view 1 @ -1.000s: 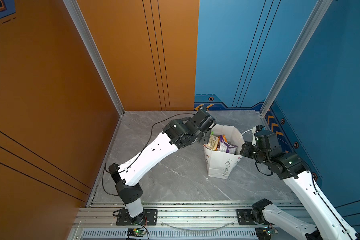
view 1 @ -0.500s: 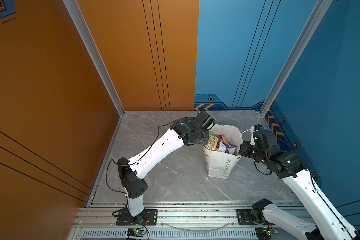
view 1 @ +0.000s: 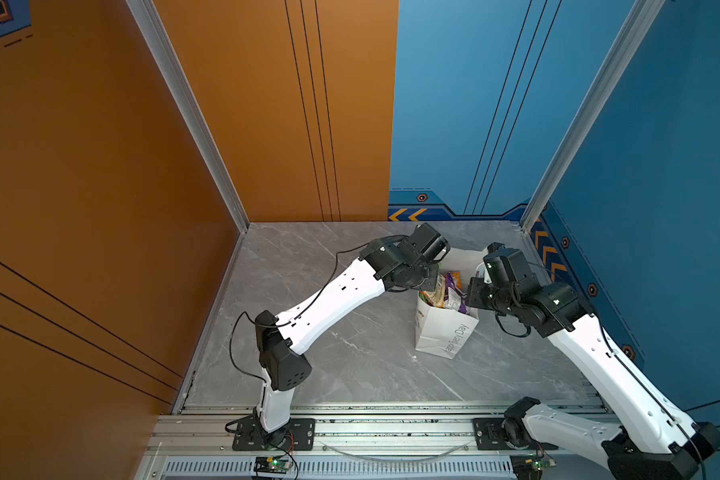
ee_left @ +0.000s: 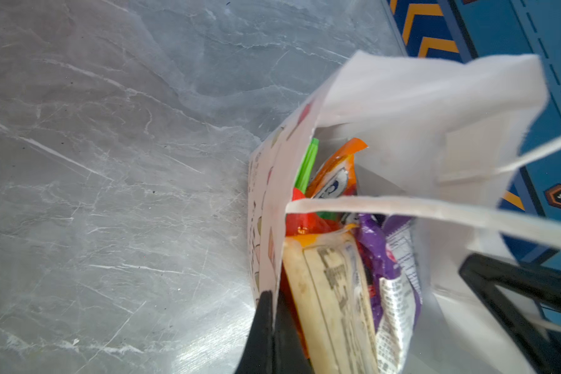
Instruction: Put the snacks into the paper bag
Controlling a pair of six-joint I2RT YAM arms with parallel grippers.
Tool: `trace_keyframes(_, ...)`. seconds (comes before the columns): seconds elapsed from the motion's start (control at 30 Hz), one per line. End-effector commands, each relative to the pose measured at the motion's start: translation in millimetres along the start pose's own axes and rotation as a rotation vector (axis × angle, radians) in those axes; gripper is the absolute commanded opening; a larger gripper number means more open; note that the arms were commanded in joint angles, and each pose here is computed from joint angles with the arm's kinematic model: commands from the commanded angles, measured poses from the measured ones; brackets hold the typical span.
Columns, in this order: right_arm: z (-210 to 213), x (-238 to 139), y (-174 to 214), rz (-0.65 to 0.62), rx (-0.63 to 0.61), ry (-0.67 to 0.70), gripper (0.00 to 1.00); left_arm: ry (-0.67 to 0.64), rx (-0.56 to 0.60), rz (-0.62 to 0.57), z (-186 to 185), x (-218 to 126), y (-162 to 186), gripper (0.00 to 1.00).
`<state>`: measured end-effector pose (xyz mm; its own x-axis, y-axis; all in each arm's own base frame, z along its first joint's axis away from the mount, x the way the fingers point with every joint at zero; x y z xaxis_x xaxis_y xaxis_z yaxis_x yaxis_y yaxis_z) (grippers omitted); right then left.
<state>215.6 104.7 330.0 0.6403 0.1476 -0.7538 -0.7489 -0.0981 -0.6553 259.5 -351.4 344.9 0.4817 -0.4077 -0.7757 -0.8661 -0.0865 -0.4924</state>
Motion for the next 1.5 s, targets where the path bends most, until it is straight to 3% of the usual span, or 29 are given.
trace_keyframes(0.0,9,-20,-20,-0.101,-0.034,-0.001,0.00,0.193,-0.045,-0.138,-29,-43,-9,0.00)
trace_keyframes(0.37,14,-1,-12,-0.043,-0.078,0.068,0.01,0.168,-0.185,-0.149,15,-17,9,0.00)
trace_keyframes(0.6,-1,-19,-20,-0.056,-0.102,0.209,0.44,0.182,-0.179,-0.212,15,-35,4,0.00)
trace_keyframes(0.77,-13,-9,-11,0.021,-0.133,0.330,0.60,0.175,-0.179,-0.234,16,-39,3,0.00)
trace_keyframes(0.9,-20,-8,-6,0.040,-0.141,0.403,0.65,0.168,-0.168,-0.242,15,-38,4,0.00)
trace_keyframes(1.07,-22,-9,-2,0.052,-0.143,0.394,0.70,0.162,-0.170,-0.231,14,-32,4,0.00)
trace_keyframes(1.27,-11,-41,-9,-0.050,-0.109,0.221,0.71,0.155,-0.170,-0.229,15,-30,5,0.00)
trace_keyframes(1.47,-31,-44,-3,-0.035,-0.094,0.350,0.72,0.148,-0.176,-0.241,18,-32,4,0.00)
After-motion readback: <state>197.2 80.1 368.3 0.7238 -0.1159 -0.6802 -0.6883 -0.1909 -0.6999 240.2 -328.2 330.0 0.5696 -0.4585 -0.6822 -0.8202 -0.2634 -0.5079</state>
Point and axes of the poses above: each gripper's point midway between its finger pads, its own x axis out along the fingers, its own z axis along the line the jaws close on, y = z × x, the point moved 8 cm from there along -x, back along the fingers, and after that the axes turned 15 degrees about -x, right-handed, at the moved point
